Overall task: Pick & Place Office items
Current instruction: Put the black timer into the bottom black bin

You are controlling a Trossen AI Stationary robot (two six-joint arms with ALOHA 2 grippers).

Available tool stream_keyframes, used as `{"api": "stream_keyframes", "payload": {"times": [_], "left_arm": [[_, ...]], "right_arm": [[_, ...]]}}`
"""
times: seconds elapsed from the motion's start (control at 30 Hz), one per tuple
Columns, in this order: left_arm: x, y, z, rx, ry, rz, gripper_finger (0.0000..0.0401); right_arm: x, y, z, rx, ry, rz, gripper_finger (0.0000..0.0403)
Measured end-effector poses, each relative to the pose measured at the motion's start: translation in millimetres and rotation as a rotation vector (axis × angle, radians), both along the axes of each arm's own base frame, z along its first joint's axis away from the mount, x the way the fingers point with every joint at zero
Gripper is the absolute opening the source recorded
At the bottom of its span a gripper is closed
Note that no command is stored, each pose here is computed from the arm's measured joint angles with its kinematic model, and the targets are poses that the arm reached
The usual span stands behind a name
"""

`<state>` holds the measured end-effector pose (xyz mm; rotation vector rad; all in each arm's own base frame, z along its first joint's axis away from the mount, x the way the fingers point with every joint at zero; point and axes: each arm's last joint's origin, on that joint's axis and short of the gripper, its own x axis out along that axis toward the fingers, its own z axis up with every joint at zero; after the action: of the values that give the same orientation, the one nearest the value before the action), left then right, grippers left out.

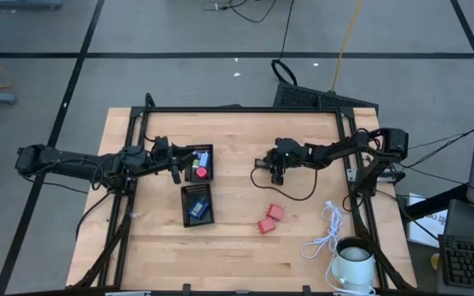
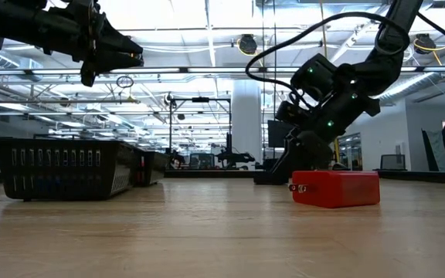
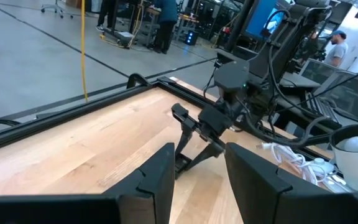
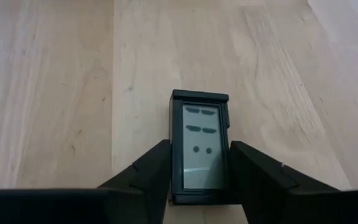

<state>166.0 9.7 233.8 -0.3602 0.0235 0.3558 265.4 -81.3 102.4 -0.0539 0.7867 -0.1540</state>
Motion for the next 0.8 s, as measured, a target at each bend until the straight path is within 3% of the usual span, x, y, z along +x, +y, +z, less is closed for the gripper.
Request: {"api": "stream_keyframes", "payload": {"times": [0.17, 0.53, 0.8], "left_arm": [[0.0, 0.0, 0.0, -0.001, 0.0, 0.0, 0.0145], [0.0, 0.0, -0.1, 0.003, 0.002, 0.0, 0.0145], [0.0, 0.0, -0.2, 0.004, 0.004, -0.001, 0.0145]], "right_arm": [[-0.4, -1.0, -0.1, 0.026, -0.005, -0.029, 0.0139], [-1.0, 1.2, -2.0, 0.036, 0.004, -0.033, 0.0241], [-2.0, -1.1, -2.3, 0.07, 0.0, -0.077, 0.0259]]}}
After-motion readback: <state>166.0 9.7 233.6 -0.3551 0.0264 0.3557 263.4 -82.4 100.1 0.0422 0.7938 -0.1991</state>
